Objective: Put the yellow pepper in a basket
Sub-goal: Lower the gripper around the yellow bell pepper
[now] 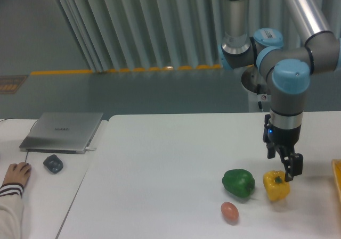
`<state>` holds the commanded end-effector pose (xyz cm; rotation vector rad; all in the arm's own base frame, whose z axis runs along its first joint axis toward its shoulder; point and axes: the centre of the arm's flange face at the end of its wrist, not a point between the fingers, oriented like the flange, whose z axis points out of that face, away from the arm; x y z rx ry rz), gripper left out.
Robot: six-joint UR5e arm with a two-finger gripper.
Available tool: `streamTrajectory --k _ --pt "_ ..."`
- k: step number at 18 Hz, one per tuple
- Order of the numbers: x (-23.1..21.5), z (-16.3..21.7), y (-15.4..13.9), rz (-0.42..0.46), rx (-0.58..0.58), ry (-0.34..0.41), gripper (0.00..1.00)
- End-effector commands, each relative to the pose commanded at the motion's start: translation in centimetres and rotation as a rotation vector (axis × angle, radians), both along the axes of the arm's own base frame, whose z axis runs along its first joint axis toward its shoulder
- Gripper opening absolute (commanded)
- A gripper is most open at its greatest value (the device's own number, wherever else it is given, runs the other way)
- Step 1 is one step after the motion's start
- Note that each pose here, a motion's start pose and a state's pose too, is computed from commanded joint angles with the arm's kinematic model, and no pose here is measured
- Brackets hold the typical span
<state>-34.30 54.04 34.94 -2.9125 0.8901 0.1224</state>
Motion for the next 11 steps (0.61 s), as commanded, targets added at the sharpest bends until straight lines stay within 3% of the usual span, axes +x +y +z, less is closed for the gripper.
streamTrajectory --k 11 --pt "1.2 -2.4 1.0 -0.02 -0.08 0.028 1.0"
